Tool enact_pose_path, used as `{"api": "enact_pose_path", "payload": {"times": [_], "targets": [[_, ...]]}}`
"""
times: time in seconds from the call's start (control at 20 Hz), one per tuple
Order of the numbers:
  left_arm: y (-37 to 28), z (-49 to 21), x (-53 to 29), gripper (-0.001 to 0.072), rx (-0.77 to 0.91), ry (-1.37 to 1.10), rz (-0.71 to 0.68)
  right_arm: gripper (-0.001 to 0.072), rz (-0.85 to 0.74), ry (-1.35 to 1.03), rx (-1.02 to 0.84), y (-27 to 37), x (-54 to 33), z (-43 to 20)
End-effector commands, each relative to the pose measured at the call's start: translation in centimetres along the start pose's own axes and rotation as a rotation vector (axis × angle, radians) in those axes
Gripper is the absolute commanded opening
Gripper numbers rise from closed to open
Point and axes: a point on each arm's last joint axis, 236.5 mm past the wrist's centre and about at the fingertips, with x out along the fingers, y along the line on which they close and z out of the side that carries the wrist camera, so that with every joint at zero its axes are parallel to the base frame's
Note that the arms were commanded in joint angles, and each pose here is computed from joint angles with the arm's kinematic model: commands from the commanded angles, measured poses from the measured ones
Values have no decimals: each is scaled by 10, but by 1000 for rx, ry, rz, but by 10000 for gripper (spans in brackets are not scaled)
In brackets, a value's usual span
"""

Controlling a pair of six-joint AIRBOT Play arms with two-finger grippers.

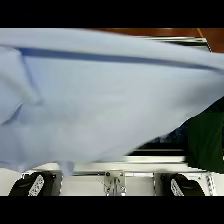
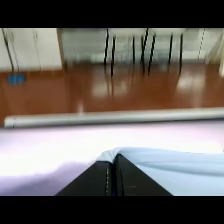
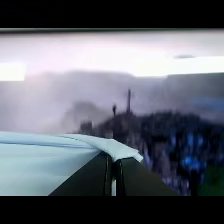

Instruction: Fold the shirts.

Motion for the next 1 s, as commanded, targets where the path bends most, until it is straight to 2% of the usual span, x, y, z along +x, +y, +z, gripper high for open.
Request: {"api": "enact_pose_path", "payload": {"times": [0.0,0.15,0.3,0.4,0.6,0.8,0.95], "targets": [[24,-87,60,39,-50,305,5,61,-27,405,8,-22,84,-64],[28,-189,118,39,-162,607,-56,60,-1,686,42,-31,169,-116],[28,-284,175,39,-240,808,-92,61,42,793,64,-27,266,-158],[27,-331,221,39,-248,856,-108,61,64,732,66,-17,335,-171],[23,-372,318,39,-344,711,-82,62,47,414,54,-10,436,-143],[16,-388,379,39,-408,546,-29,62,48,149,117,-9,478,-101],[-4,-398,398,40,-387,503,-32,62,40,150,124,-12,495,-115]]}}
